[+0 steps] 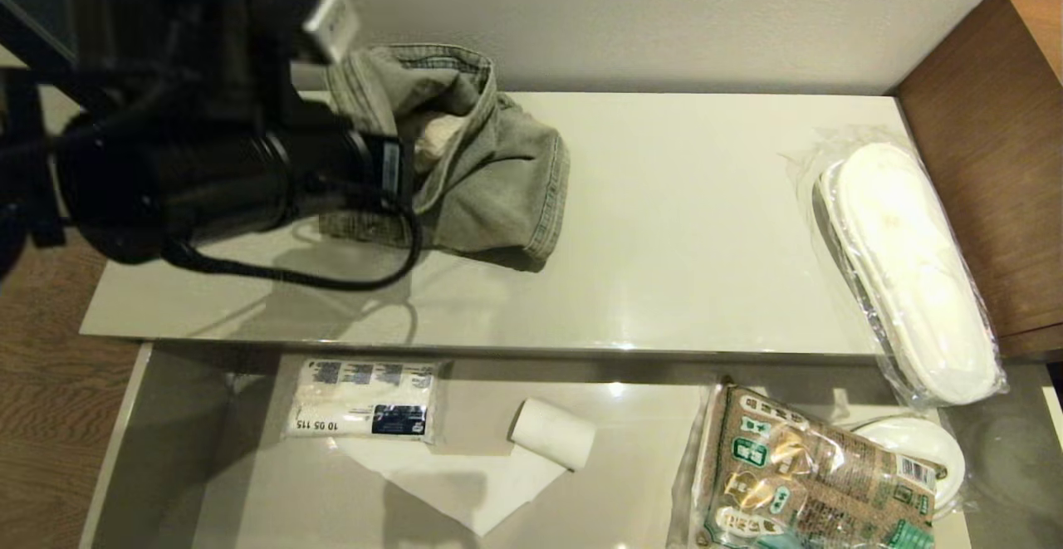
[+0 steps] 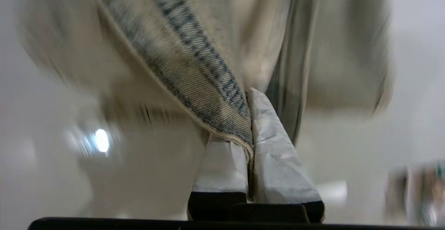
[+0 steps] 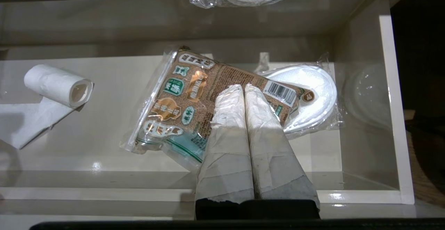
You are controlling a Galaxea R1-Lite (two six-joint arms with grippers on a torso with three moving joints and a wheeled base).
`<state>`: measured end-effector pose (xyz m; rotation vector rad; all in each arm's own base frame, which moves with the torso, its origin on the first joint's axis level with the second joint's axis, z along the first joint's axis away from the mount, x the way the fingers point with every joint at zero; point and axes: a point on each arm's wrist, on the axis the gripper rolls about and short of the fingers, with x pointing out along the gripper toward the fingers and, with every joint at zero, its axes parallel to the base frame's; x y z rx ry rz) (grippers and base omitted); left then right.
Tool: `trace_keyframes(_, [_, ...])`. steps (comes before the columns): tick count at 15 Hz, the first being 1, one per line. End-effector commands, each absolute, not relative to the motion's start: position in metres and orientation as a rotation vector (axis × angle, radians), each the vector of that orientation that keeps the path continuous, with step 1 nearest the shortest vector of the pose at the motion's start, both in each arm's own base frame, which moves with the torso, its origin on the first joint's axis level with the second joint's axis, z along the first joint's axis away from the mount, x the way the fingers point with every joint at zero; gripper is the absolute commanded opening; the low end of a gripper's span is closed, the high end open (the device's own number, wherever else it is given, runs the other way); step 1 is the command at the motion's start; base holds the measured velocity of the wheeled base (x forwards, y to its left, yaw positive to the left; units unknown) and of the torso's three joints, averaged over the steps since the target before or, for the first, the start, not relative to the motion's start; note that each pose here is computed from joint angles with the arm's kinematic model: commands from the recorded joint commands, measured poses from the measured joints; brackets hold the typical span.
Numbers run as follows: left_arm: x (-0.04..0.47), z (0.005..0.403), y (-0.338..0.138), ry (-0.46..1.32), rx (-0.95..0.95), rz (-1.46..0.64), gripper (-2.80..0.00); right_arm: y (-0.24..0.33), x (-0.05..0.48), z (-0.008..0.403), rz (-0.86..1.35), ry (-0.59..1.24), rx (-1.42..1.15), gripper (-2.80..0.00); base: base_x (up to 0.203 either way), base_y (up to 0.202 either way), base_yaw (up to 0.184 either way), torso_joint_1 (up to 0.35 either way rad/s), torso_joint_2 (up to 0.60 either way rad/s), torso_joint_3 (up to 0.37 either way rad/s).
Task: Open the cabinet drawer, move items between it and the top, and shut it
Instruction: Place the shorts on the table
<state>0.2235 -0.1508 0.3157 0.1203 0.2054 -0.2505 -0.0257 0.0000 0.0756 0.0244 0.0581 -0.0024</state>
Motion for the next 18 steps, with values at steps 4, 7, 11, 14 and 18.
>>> trace_keyframes(4, [0.235, 0.28, -0.148, 0.443, 0.096, -0.233, -2.8, 0.0, -0.026, 0.076, -0.002, 0.057, 0.024, -2.8, 0.0, 0.0, 0.0, 0.0, 0.0, 0.0])
trace_keyframes(7, [0.238, 0.28, -0.145, 0.441, 0.052, -0.239, -2.8, 0.0, -0.026, 0.076, -0.002, 0.057, 0.024, -2.8, 0.0, 0.0, 0.0, 0.0, 0.0, 0.0])
trace_keyframes(11, [0.239, 0.277, -0.142, 0.444, 0.043, -0.24, -2.8, 0.0, -0.026, 0.076, -0.002, 0.057, 0.024, -2.8, 0.0, 0.0, 0.0, 0.0, 0.0, 0.0])
trace_keyframes(14, [0.238, 0.278, -0.142, 0.444, 0.042, -0.246, -2.8, 0.0, -0.026, 0.076, -0.002, 0.057, 0.024, -2.8, 0.0, 0.0, 0.0, 0.0, 0.0, 0.0])
trace_keyframes(18, [0.236, 0.277, -0.141, 0.451, 0.051, -0.241, -2.8, 0.0, -0.026, 0.076, -0.002, 0.057, 0.024, -2.8, 0.0, 0.0, 0.0, 0.0, 0.0, 0.0])
